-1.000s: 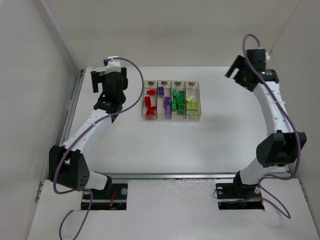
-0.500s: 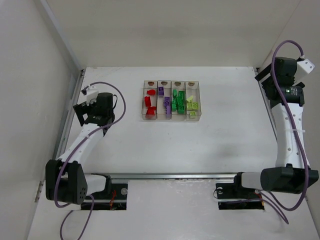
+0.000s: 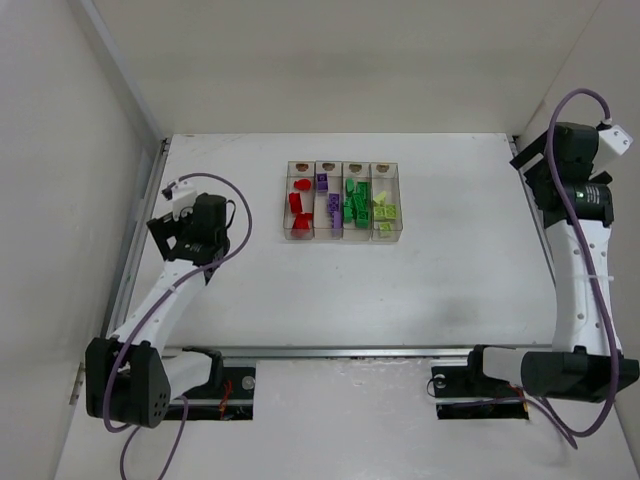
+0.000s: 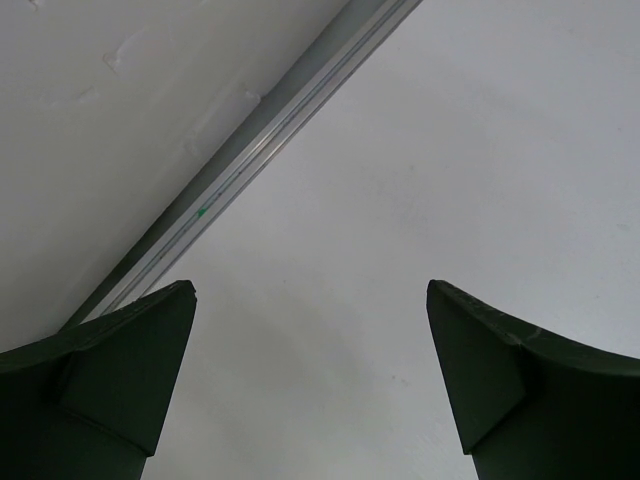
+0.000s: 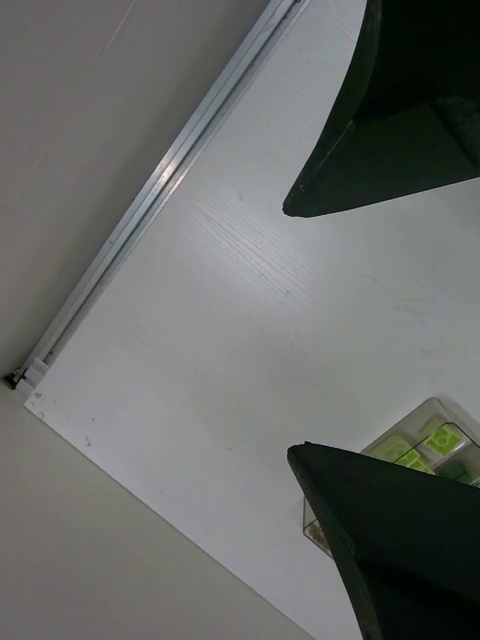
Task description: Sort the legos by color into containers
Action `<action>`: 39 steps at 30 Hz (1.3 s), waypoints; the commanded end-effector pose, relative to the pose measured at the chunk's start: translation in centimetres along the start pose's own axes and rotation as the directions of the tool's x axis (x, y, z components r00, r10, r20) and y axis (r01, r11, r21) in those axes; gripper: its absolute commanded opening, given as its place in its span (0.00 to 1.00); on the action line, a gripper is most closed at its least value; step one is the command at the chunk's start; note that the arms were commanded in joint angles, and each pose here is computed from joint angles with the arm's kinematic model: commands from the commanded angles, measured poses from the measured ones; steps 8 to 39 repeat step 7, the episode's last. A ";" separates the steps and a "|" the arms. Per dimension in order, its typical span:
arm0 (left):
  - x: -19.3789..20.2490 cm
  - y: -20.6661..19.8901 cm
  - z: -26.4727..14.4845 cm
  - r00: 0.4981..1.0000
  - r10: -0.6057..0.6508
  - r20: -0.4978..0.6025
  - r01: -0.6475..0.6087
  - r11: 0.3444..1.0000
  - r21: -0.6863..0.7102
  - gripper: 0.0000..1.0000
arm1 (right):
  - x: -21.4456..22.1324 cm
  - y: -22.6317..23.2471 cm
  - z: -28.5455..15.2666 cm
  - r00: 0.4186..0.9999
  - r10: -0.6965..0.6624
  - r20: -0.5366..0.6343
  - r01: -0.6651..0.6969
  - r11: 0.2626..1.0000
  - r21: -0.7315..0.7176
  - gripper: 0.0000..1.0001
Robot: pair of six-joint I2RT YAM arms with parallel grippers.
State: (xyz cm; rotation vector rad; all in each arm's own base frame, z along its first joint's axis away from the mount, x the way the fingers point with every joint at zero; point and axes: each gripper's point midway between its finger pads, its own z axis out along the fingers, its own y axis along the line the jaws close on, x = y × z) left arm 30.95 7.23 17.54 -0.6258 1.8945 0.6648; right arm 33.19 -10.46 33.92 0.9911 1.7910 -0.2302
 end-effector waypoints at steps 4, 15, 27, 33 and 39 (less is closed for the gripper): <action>0.1 0.4 -0.6 0.999 -0.046 0.005 0.046 0.999 0.012 1.00 | -1.0 0.7 -2.1 0.999 0.013 0.050 -0.008 0.994 -0.107 1.00; 0.1 0.6 -0.7 0.999 -0.045 0.004 0.045 0.999 0.012 1.00 | -1.5 1.4 -2.8 0.996 0.046 0.080 -0.032 0.985 -0.171 1.00; 0.1 0.6 -0.7 0.999 -0.045 0.004 0.045 0.999 0.012 1.00 | -1.5 1.4 -2.8 0.996 0.046 0.080 -0.032 0.985 -0.171 1.00; 0.1 0.6 -0.7 0.999 -0.045 0.004 0.045 0.999 0.012 1.00 | -1.5 1.4 -2.8 0.996 0.046 0.080 -0.032 0.985 -0.171 1.00; 0.1 0.6 -0.7 0.999 -0.045 0.004 0.045 0.999 0.012 1.00 | -1.5 1.4 -2.8 0.996 0.046 0.080 -0.032 0.985 -0.171 1.00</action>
